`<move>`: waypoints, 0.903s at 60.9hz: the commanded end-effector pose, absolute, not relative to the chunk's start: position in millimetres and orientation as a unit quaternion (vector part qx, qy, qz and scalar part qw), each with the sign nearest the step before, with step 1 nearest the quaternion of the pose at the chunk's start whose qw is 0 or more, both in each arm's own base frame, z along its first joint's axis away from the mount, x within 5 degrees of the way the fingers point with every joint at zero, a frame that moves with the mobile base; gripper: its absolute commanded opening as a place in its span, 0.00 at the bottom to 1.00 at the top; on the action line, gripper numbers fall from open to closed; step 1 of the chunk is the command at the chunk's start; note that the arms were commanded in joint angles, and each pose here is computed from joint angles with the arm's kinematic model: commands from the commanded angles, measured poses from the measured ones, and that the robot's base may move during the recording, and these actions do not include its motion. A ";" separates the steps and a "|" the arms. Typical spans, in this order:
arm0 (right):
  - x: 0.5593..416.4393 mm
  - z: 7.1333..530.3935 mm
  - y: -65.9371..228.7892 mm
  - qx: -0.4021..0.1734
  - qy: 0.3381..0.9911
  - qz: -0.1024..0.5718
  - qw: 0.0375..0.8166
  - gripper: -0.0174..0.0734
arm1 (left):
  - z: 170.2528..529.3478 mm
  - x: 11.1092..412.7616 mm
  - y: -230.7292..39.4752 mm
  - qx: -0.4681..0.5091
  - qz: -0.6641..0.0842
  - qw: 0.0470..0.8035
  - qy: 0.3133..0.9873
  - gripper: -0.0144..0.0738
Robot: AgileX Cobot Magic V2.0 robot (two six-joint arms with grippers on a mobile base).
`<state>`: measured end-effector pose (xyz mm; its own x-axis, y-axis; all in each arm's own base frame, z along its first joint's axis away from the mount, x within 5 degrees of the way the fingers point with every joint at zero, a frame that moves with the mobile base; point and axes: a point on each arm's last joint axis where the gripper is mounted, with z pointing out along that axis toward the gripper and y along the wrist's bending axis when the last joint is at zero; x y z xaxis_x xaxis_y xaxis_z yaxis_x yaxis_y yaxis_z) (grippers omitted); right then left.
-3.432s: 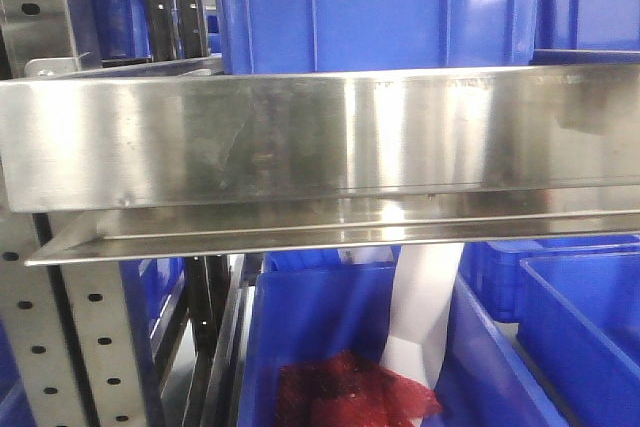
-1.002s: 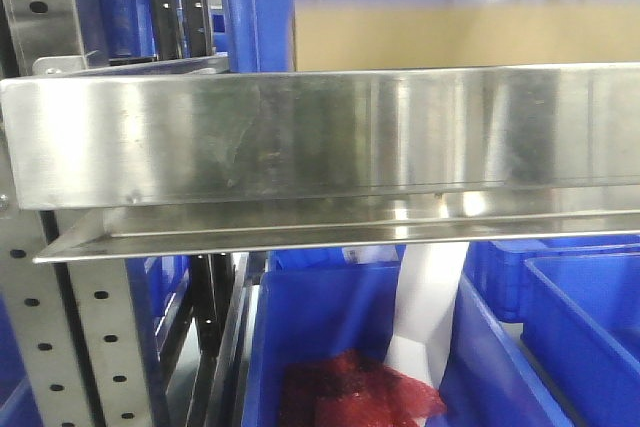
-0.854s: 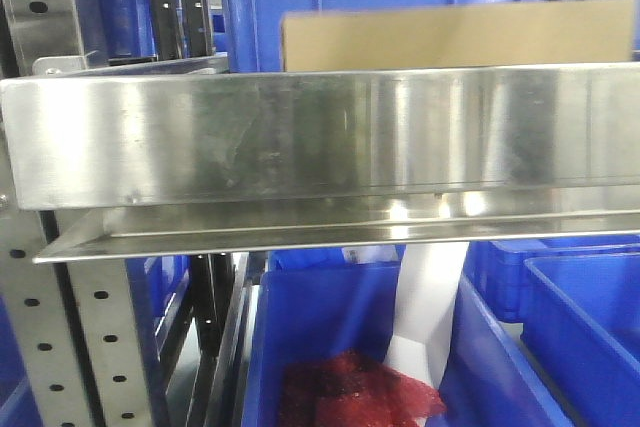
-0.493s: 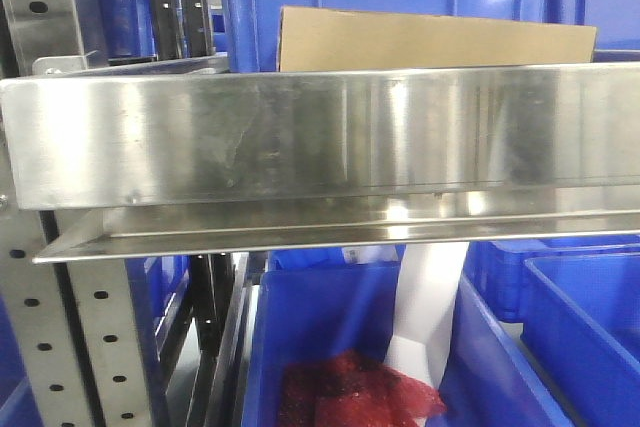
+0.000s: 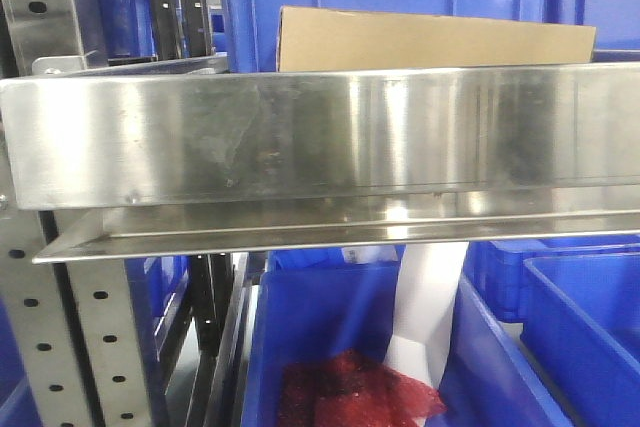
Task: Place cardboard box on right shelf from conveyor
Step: 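Lower the box flat onto the shelf and open the right gripper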
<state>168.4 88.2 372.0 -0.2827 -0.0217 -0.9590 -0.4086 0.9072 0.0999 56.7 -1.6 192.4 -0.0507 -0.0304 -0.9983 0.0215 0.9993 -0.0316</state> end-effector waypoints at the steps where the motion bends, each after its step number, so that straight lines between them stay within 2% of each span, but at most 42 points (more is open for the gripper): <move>1: 166.1 391.5 87.1 -0.137 0.742 0.180 0.631 0.22 | 198.2 56.0 -1.1 -0.007 -0.020 0.721 0.692 0.03; 29: 161.5 385.0 84.1 -0.138 0.746 0.177 0.628 0.22 | 198.2 56.0 -1.1 -0.007 -0.020 0.721 0.692 0.03; 40: 138.4 364.6 55.6 -0.091 0.749 0.161 0.636 0.22 | 198.2 56.0 -1.1 -0.007 -0.020 0.721 0.692 0.03; 55: 93.6 305.5 17.2 -0.020 0.725 0.106 0.680 0.22 | 198.2 56.0 -1.1 -0.007 -0.020 0.721 0.692 0.03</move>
<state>106.0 25.6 304.8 -0.2367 0.0867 -0.9677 -0.2029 0.9696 0.1365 56.7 -1.6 192.4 -0.0507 -0.0304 -0.9983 0.0215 0.9993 -0.0316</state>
